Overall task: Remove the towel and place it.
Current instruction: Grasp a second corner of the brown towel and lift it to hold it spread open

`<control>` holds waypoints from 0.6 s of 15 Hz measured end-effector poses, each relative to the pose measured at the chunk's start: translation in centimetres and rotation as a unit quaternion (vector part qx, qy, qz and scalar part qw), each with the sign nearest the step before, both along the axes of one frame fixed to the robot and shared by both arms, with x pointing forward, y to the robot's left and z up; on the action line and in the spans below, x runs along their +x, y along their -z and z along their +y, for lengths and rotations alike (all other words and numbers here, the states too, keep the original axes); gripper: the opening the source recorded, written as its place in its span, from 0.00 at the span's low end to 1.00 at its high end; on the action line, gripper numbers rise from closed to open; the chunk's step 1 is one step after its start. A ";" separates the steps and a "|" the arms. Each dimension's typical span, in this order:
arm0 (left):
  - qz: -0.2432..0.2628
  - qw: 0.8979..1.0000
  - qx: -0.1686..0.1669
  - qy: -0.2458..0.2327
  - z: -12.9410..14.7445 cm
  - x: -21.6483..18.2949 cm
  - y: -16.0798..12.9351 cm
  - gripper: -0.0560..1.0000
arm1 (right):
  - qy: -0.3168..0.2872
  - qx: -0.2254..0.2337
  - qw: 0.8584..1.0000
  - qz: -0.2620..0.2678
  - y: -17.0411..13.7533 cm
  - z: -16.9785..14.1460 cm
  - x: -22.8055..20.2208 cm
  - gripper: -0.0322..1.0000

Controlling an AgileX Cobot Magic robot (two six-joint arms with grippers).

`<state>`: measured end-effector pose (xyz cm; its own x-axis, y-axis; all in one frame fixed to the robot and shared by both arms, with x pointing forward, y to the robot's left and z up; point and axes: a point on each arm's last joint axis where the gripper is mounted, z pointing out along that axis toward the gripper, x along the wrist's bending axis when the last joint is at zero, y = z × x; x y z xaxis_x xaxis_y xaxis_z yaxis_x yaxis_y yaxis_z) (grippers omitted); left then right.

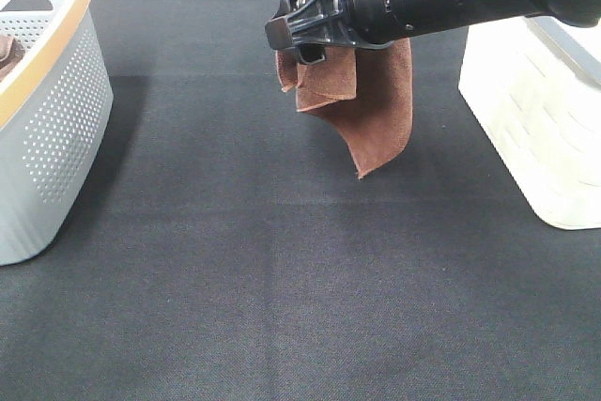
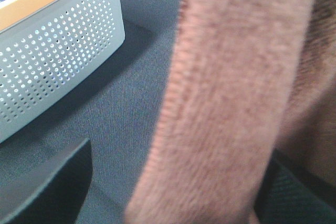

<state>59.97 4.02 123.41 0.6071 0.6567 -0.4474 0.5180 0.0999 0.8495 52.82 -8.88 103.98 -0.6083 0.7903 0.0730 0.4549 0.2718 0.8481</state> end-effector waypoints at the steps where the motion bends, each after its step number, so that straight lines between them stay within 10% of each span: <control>1: 0.000 1.000 0.001 0.000 0.0 0.0 0.0 0.05 | 0.000 0.000 1.000 0.000 0.0 0.0 0.0 0.67; 9: -0.012 1.000 0.017 -0.002 0.1 0.1 0.1 0.05 | -0.008 -0.003 1.000 0.010 0.1 0.1 -0.2 0.42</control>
